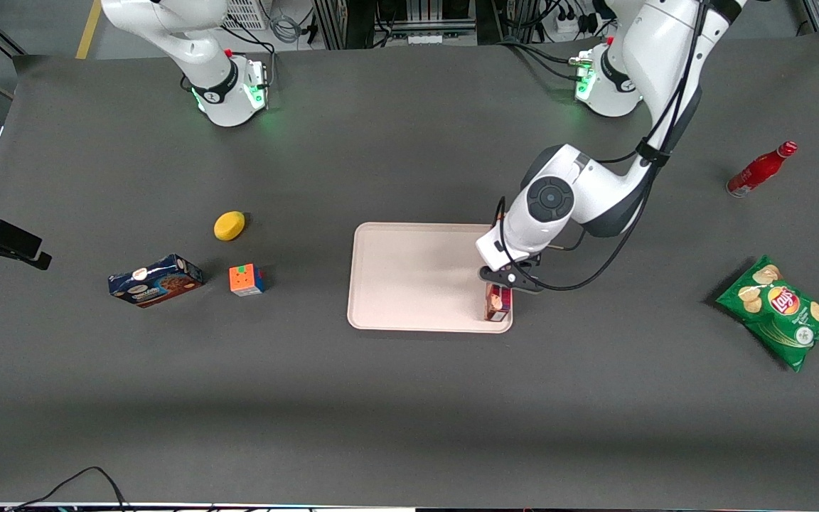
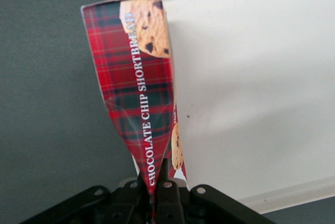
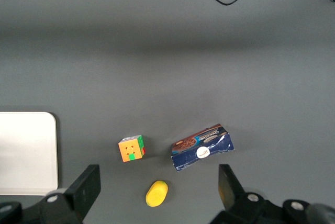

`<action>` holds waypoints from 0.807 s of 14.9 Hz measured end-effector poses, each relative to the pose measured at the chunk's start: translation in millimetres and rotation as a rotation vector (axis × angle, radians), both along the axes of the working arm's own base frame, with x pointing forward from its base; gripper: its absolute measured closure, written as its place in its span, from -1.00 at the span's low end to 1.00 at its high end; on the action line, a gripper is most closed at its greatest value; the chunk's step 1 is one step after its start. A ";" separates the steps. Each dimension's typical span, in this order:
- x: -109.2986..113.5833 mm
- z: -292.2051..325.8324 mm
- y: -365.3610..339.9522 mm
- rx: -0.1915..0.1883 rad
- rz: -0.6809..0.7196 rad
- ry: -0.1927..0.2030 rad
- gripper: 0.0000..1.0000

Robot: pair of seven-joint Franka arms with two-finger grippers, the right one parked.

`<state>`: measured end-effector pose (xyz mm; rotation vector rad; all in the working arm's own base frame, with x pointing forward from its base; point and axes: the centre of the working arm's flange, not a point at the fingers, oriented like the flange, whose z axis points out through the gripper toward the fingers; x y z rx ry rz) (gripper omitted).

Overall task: Place red cookie box on tray
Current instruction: 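Lower the box onto the tray and open the left gripper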

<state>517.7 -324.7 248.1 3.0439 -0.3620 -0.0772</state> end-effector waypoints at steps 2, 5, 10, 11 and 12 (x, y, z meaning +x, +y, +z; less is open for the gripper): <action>2.2 -3.1 2.3 0.004 0.015 0.004 0.87; 0.7 -3.0 -3.9 0.011 0.040 0.008 0.87; 2.2 -6.6 -10.7 0.011 0.049 0.016 0.87; 2.8 -9.8 -11.6 0.010 0.053 0.020 0.87; 4.0 -13.1 -12.1 0.010 0.058 0.024 0.87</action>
